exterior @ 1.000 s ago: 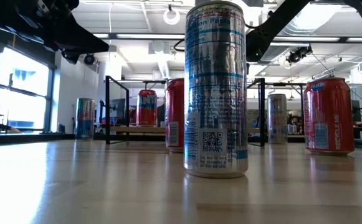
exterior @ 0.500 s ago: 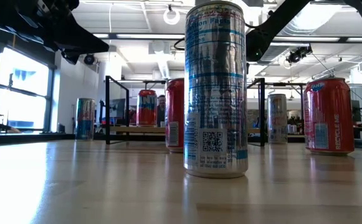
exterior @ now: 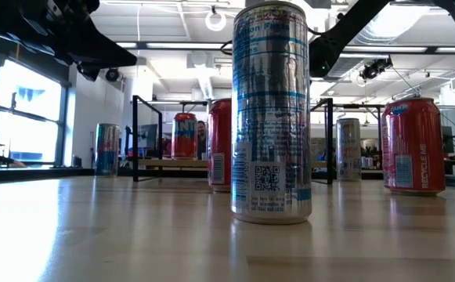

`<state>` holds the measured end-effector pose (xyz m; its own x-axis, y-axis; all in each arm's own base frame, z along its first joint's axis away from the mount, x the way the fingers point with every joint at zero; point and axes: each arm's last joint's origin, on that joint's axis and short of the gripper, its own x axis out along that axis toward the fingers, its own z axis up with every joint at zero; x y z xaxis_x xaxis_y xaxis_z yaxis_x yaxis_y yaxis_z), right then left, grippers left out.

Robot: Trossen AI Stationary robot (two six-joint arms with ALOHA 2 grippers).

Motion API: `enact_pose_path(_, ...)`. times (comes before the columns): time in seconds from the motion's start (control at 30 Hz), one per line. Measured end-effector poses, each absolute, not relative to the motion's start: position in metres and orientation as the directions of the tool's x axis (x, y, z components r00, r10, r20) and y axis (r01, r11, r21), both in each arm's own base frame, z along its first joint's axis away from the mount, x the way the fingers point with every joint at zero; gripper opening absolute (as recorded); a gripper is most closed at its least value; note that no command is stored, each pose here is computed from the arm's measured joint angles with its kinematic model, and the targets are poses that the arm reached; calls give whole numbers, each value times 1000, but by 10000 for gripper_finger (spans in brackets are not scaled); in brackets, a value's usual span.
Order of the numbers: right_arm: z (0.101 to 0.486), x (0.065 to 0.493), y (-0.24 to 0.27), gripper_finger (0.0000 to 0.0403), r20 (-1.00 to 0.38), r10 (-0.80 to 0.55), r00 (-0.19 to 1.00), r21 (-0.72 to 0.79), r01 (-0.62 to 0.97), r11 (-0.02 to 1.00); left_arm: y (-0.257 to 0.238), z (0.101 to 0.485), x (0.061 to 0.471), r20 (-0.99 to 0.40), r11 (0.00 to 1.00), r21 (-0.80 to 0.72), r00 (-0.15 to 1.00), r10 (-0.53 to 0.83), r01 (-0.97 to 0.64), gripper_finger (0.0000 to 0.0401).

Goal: Place canned beverage on shelf
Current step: Put the bottom white yellow soda can on the shelf

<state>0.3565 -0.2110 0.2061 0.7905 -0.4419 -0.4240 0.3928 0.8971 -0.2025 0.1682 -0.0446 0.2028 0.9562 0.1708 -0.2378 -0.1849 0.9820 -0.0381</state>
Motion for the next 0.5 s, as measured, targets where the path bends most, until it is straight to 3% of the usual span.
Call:
enact_pose_path(0.27,203,356,-210,0,-456,-421,784,-191,375,907,-44,201,168,-252,981,-45,952,172,-190,0)
enact_pose_path(0.5,207,360,-211,0,-387,-421,821,-195,373,907,-44,202,168,-248,980,-39,952,179,-194,0)
